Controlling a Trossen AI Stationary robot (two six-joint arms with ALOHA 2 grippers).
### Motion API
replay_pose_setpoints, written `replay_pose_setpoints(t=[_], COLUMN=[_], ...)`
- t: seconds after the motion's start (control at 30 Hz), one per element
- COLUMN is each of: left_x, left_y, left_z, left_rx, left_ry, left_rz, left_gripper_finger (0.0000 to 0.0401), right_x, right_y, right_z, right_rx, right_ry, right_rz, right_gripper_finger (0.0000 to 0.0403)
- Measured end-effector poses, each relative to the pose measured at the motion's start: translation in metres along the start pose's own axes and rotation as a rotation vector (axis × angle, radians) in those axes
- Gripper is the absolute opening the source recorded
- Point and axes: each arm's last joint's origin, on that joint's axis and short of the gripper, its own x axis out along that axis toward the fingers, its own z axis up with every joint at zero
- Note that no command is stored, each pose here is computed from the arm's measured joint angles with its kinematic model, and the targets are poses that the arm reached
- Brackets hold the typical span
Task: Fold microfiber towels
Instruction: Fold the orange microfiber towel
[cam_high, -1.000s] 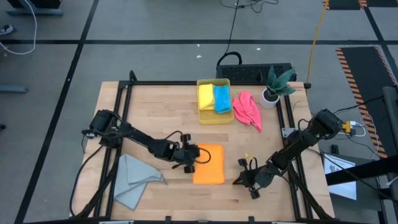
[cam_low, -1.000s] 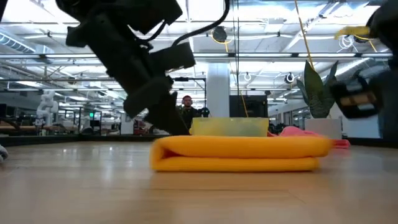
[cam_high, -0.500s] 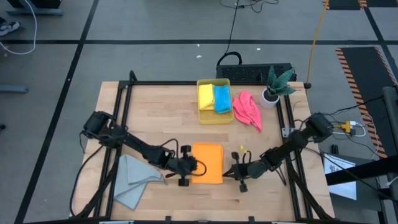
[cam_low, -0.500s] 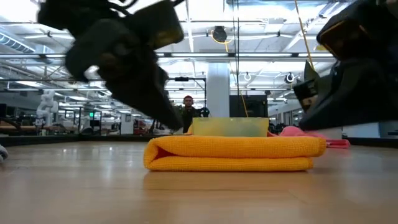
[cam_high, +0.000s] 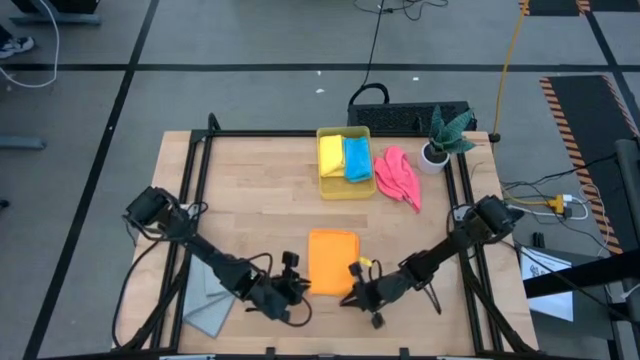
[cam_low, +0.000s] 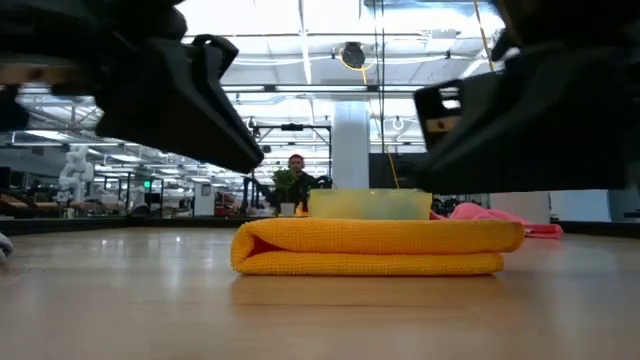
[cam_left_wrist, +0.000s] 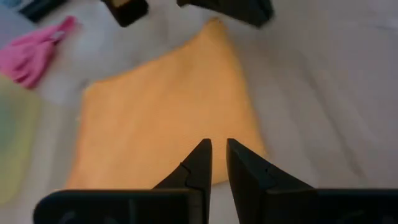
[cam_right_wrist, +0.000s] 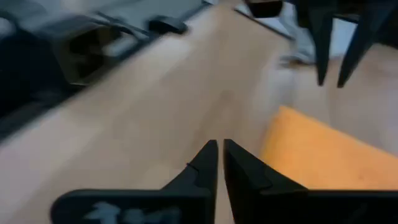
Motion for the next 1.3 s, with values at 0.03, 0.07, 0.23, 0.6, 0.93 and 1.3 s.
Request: replay_pose_setpoints(t=[0.03,0.07,0.23,0.6,0.93,1.3], left_x=[0.001,0.002,0.012,0.025,0.021,0.031], left_y=[0.002,0.004,0.022,0.054,0.052,0.042], left_z=[0.000,0.001,0.003,-0.020,-0.028,-0.005], left_rx=[-0.009,-0.017,-0.086,-0.287,-0.343,-0.205], left_ry=[-0.001,-0.005,-0.007,0.194,0.253,0.053], left_rz=[0.021,0.040,0.075,0.173,0.234,-0.002], left_gripper_finger=[0.0051,0.0051,0.0051,0.0051,0.0051,0.0051], right_x=[0.003,0.006,0.018,0.030,0.034,0.021], right_y=[-0.001,-0.002,-0.004,-0.010,-0.010,-0.008], right_z=[0.002,0.006,0.020,0.007,-0.003,0.022], right_rx=[-0.009,-0.019,-0.065,-0.056,-0.072,0.070], right_ry=[0.013,0.031,0.160,0.236,0.266,0.207], right_rz=[-0.032,-0.065,-0.158,-0.182,-0.206,-0.057], right_gripper_finger=[0.0028,0.0039,0.0100,0.0167,0.0094,0.0015])
